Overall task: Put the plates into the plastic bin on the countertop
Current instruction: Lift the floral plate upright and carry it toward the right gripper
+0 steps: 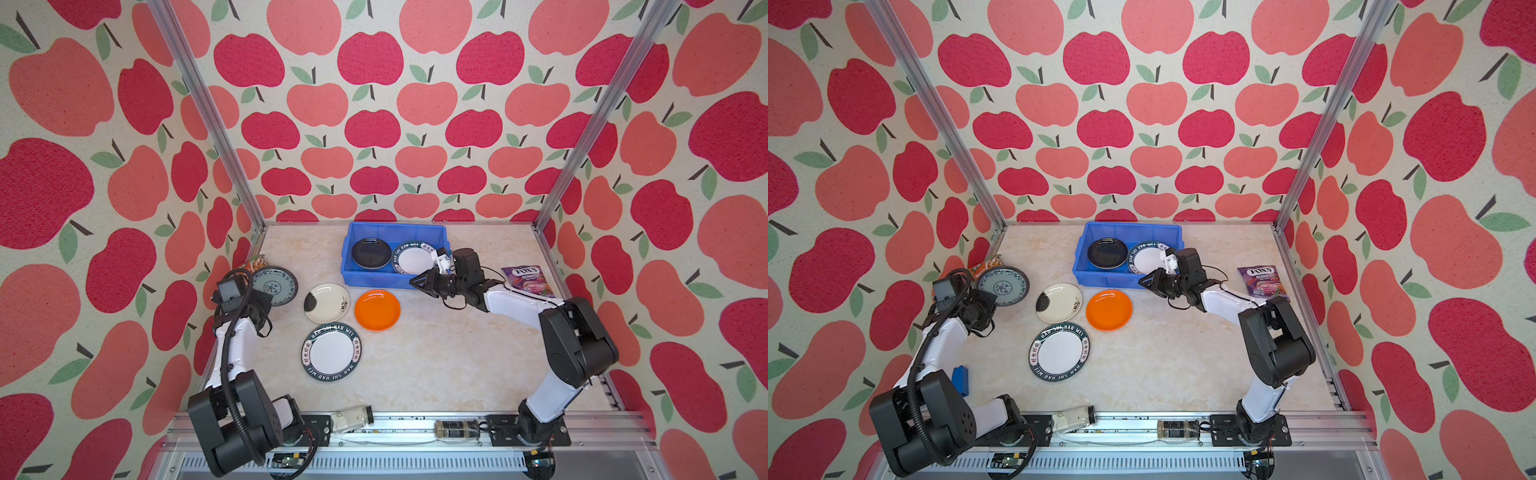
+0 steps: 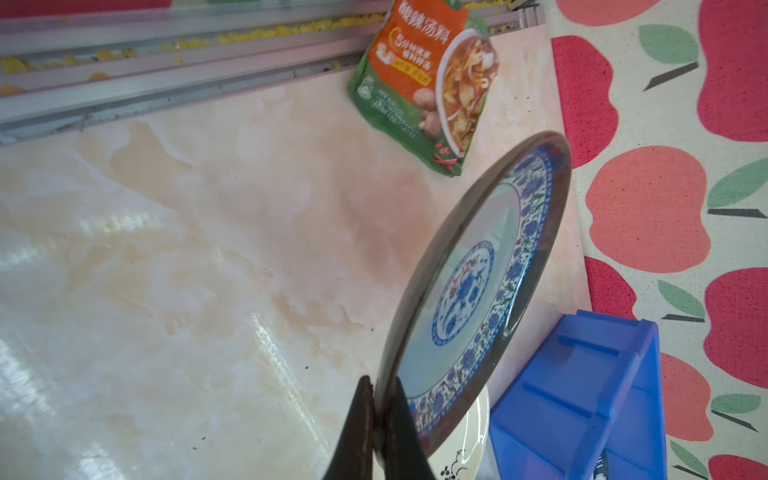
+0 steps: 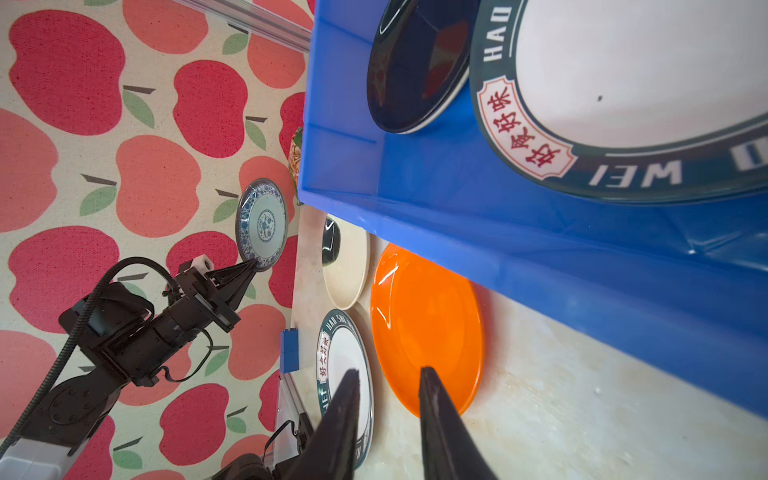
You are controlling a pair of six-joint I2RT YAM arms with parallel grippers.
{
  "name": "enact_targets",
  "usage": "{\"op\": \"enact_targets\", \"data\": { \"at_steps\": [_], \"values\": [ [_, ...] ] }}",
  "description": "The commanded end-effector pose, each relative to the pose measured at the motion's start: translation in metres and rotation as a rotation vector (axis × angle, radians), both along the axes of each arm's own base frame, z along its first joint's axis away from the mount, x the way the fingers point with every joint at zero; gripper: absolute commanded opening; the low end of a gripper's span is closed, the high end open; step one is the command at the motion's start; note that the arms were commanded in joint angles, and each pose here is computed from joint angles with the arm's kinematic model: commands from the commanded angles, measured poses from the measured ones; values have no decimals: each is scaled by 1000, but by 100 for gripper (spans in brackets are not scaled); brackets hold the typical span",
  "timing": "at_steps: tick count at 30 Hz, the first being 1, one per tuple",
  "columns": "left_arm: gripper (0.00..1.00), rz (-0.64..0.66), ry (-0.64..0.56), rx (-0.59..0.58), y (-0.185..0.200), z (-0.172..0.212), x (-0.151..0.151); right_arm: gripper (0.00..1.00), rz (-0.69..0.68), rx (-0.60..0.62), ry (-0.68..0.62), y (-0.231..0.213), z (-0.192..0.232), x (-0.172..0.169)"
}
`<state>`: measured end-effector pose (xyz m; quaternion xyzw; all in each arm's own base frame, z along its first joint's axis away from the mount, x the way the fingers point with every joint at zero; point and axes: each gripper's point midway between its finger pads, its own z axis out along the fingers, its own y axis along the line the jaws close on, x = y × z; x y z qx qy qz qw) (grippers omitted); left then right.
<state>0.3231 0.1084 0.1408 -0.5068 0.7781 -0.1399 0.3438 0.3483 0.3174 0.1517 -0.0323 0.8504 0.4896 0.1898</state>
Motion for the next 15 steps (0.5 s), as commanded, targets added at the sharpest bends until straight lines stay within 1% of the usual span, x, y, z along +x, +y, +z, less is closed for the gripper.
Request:
{"op": "enact_targets", "data": {
  "at_steps": [1,4,7,9,12,15],
  "values": [
    [0,-74,-65,135,-11,54,7,29,33,-75,-154,-3,43,4],
    [0,-142,-198,165,-30,95,22,37,36,-137,-259,-8,73,11],
    [0,-250,-313,132,-53,127,43,45,23,-167,-362,-13,103,18],
    [0,-356,-376,82,-77,142,63,50,24,-161,-421,-13,123,20],
    [0,-539,-436,-41,-121,154,93,52,50,-125,-480,-11,147,23],
    [0,-684,-507,-131,-160,163,116,51,64,-85,-512,-10,161,27]
  ]
}}
